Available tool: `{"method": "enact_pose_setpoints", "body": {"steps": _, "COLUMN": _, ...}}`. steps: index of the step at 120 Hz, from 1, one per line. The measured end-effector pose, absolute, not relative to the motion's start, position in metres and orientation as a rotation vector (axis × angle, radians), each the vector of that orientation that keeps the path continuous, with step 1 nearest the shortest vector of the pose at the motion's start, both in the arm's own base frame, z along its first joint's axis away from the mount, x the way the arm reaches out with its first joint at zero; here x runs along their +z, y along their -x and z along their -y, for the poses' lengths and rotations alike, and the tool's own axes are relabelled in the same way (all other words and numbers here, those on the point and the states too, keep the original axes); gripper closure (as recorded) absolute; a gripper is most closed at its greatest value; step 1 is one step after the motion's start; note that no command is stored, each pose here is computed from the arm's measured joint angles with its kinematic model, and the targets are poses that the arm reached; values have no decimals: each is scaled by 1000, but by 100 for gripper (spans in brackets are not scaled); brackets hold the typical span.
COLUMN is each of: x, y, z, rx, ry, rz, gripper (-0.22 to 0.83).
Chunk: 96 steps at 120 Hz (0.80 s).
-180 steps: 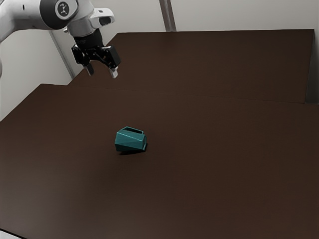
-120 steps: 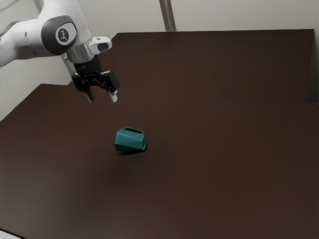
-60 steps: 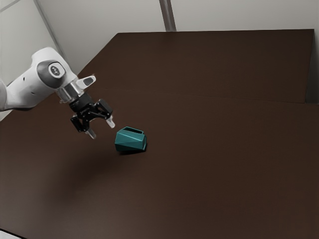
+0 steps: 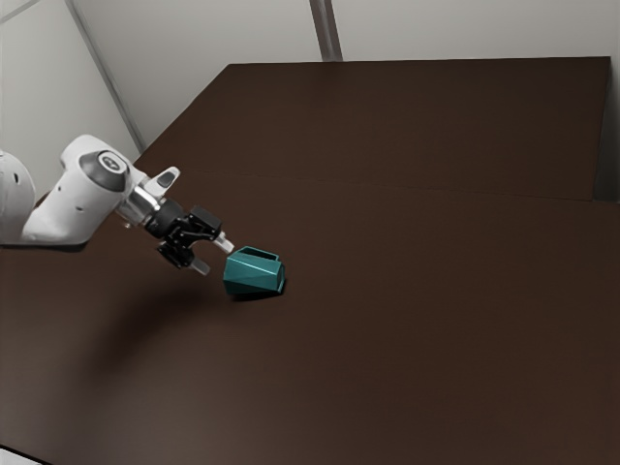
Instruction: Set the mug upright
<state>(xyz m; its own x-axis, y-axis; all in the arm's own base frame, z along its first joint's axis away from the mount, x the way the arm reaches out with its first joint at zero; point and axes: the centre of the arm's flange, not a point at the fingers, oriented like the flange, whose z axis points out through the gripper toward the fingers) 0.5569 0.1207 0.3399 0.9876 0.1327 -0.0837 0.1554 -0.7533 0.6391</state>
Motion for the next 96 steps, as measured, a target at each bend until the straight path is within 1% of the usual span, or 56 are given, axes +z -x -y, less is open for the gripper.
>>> {"method": "enact_pose_setpoints", "body": {"steps": 16, "x": 326, "y": -562, "z": -123, "rx": 34, "ry": -2416, "rz": -107, "gripper": 0}}
{"method": "enact_pose_setpoints", "body": {"steps": 34, "x": 303, "y": -567, "z": -121, "rx": 82, "ry": -2398, "rz": -28, "gripper": 0}}
{"method": "enact_pose_setpoints", "body": {"steps": 63, "x": 294, "y": -573, "z": -111, "rx": 170, "ry": -2341, "rz": 57, "gripper": 0}}
{"method": "enact_pose_setpoints", "body": {"steps": 68, "x": 291, "y": -573, "z": -110, "rx": 176, "ry": -2328, "rz": 65, "gripper": 5}}
{"method": "enact_pose_setpoints", "body": {"steps": 76, "x": 286, "y": -572, "z": -111, "rx": 183, "ry": -2307, "rz": 75, "gripper": 14}}
{"method": "enact_pose_setpoints", "body": {"steps": 96, "x": 286, "y": -570, "z": -109, "rx": 200, "ry": -2271, "rz": 124, "gripper": 43}}
